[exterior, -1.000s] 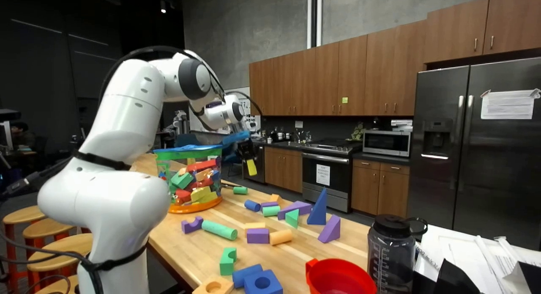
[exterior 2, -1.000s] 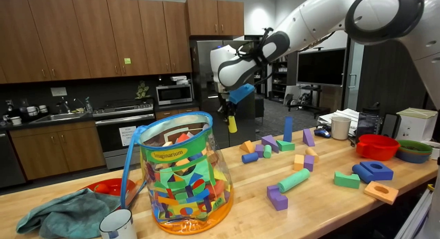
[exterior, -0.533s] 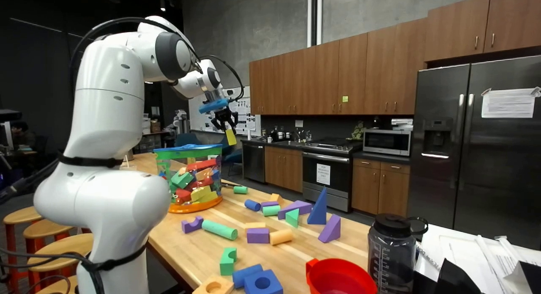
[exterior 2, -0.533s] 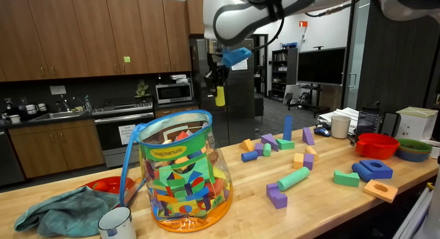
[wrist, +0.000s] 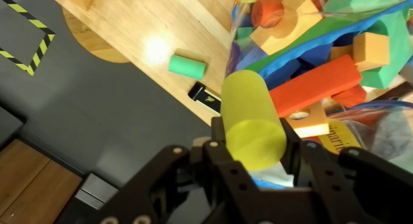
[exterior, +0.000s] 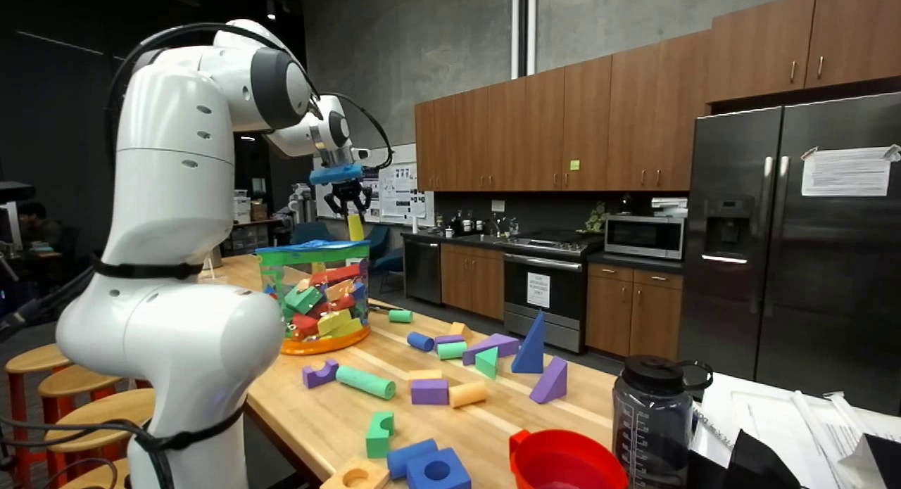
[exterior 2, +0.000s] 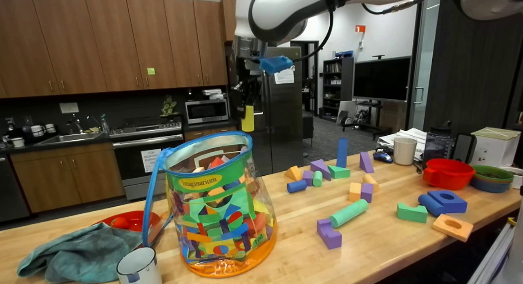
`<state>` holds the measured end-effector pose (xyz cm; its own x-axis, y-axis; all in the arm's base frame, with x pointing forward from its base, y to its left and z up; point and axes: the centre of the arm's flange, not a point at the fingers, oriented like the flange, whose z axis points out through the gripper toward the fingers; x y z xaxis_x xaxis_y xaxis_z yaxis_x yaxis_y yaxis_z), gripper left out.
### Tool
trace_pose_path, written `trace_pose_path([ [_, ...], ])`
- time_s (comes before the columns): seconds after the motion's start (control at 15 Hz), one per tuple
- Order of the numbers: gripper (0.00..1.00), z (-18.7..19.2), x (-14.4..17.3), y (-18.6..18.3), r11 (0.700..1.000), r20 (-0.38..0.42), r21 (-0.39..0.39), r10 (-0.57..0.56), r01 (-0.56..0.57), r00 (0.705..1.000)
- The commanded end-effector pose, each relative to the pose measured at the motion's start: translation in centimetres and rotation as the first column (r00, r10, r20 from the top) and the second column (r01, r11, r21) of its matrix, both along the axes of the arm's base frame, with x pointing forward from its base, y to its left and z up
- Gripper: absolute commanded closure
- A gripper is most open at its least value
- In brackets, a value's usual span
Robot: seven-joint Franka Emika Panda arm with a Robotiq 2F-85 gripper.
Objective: Pick up the yellow cylindrical block and put it in the clear block bag
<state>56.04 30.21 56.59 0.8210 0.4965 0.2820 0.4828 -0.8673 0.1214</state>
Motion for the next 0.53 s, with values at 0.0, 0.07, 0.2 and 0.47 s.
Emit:
trace_pose_path([
  [0.0,0.84,-1.0,-3.2,0.8,0.99,0.007,0.065,0.124,-0.124,0.992],
  [0.07,0.84,-1.5,-3.6,1.6,0.981,0.02,0.102,0.164,-0.166,0.986],
  [0.2,0.84,-1.9,-4.6,2.6,0.965,0.034,0.139,0.221,-0.223,0.975],
  [0.47,0.34,-3.8,-5.4,3.1,0.96,0.029,0.116,0.254,-0.255,0.967],
])
